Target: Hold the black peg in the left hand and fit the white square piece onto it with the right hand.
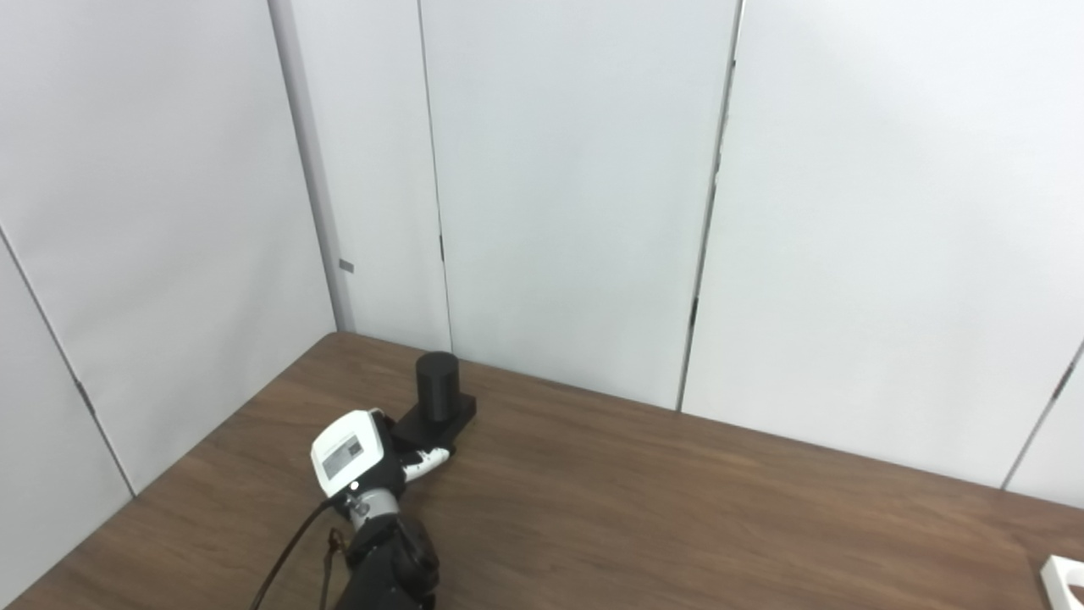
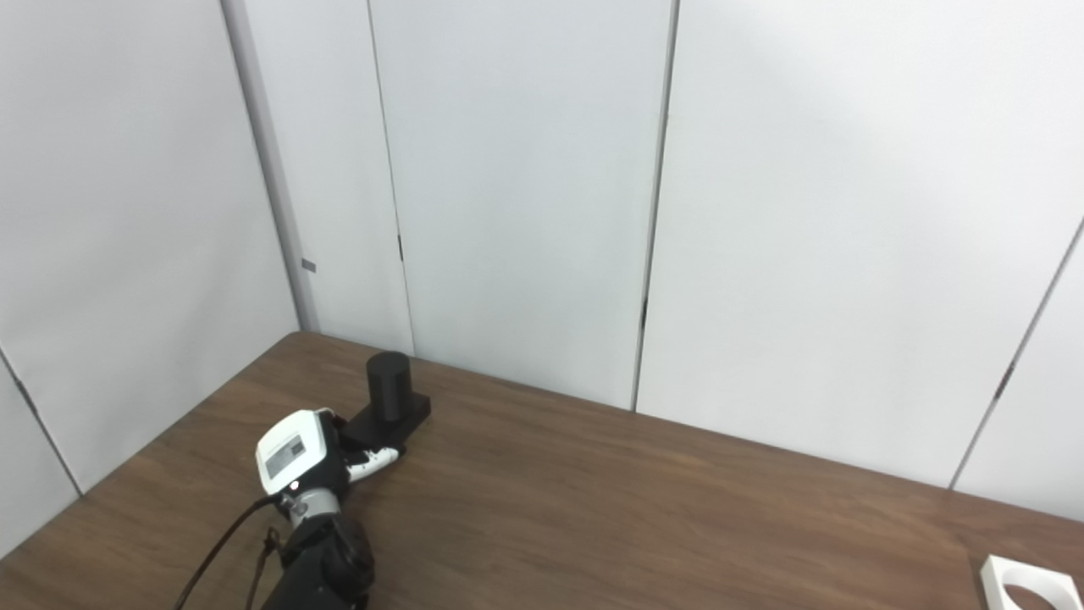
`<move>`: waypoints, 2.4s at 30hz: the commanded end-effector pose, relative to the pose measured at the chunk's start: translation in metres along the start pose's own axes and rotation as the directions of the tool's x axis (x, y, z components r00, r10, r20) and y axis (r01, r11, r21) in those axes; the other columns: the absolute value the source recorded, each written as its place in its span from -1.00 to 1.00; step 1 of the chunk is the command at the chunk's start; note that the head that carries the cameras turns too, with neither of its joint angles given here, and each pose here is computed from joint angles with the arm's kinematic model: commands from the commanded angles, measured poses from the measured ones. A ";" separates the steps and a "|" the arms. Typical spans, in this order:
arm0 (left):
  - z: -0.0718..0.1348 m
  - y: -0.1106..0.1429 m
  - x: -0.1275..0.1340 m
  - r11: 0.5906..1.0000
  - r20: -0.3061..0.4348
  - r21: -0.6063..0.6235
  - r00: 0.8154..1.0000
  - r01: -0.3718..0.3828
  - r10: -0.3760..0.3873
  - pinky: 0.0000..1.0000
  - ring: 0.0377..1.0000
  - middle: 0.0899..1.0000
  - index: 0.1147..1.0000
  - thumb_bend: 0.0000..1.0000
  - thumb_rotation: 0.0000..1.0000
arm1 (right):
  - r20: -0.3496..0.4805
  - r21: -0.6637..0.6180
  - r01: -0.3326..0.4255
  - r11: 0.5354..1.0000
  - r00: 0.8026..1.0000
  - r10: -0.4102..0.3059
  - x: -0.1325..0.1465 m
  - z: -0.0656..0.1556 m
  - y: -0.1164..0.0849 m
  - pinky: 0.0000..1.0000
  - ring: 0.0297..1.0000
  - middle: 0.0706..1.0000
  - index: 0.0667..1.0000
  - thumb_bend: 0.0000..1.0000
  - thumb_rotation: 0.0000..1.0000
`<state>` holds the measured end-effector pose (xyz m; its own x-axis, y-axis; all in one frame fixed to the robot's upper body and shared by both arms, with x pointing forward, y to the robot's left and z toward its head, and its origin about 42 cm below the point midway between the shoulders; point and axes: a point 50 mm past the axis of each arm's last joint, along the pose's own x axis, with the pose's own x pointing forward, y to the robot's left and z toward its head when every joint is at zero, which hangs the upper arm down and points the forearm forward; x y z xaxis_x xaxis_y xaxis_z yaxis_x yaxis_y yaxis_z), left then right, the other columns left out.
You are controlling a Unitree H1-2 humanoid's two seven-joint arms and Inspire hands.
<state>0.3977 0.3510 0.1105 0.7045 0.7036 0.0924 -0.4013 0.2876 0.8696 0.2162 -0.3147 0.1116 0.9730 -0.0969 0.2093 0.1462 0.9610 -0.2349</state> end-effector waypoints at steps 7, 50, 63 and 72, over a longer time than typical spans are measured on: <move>0.012 0.008 0.009 0.996 0.087 -0.068 0.994 -0.053 0.059 0.53 0.66 0.55 -0.17 0.01 -0.90 | -0.101 0.032 0.010 0.999 0.995 -0.007 -0.025 -0.017 0.011 0.91 0.84 0.79 0.95 0.56 1.00; -0.002 0.051 -0.168 0.790 0.749 0.122 0.466 0.601 -0.470 0.46 0.66 0.56 -0.15 0.01 -0.90 | -0.148 0.127 -0.002 0.992 0.989 0.021 -0.018 0.030 0.056 1.00 1.00 0.91 1.00 0.14 1.00; 0.000 0.029 -0.207 0.642 0.816 0.225 0.219 0.733 -0.535 0.50 0.70 0.58 -0.15 0.02 -0.92 | -0.135 0.101 0.008 0.995 0.991 0.006 -0.010 0.047 0.072 1.00 1.00 0.89 1.00 0.13 1.00; 0.006 0.008 -0.232 0.637 0.804 0.330 0.146 0.697 -0.576 0.83 0.72 0.57 -0.16 0.02 -0.90 | -0.137 0.096 0.015 0.995 0.991 -0.002 -0.009 0.051 0.074 1.00 0.98 0.88 1.00 0.12 1.00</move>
<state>0.2362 0.1850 0.1109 0.8234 -0.5674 -0.0024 0.3743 0.5399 0.7540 0.2061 -0.2498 0.1286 0.9934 -0.1122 0.0227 0.1144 0.9698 -0.2154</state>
